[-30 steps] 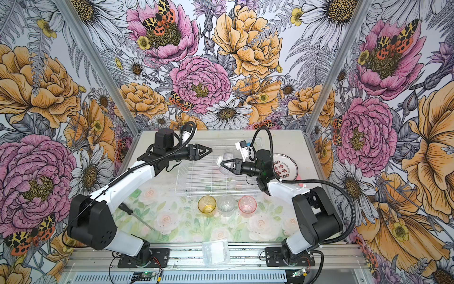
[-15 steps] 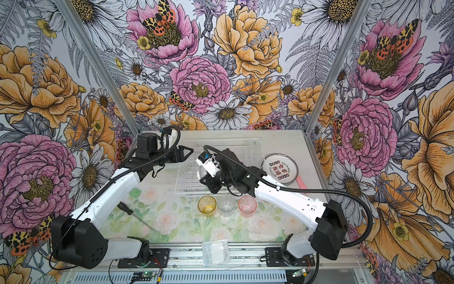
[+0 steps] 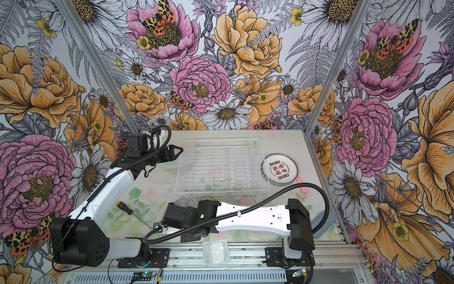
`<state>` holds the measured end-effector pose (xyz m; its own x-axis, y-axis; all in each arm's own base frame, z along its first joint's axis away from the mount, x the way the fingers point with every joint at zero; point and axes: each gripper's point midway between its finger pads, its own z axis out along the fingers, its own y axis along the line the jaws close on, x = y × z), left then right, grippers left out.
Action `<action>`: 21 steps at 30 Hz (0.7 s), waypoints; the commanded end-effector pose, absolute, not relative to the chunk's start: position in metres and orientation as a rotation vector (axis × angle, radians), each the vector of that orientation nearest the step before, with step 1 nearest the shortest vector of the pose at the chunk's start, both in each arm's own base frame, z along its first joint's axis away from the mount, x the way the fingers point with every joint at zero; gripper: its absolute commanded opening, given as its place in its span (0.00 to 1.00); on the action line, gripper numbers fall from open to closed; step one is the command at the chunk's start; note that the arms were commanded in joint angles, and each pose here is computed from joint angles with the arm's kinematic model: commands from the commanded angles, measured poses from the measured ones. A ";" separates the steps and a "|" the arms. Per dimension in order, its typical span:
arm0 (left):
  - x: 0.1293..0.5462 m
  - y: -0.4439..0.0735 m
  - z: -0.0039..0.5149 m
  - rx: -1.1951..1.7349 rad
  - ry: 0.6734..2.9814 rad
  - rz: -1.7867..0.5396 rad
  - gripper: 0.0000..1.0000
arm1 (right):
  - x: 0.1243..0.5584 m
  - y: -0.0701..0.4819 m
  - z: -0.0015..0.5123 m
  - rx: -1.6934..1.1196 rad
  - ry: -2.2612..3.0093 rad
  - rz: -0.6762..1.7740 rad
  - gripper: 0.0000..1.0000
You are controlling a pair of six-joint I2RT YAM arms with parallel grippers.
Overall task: Unload the mixed dishes from the dish rack
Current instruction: 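Lower the striped bowl onto the table beside the glasses with the right gripper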
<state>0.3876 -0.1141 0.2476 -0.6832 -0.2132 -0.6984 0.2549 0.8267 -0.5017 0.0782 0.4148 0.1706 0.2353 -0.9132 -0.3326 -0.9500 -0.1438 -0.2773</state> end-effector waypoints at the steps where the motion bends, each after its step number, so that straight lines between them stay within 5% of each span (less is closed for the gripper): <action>1: 0.384 -0.114 0.257 0.072 2.176 -0.764 0.76 | 0.089 0.408 0.164 -2.179 1.636 -0.086 0.00; 21: 0.377 -0.096 0.262 0.046 2.137 -0.764 0.76 | 0.126 0.446 0.084 -2.292 1.594 -0.380 0.00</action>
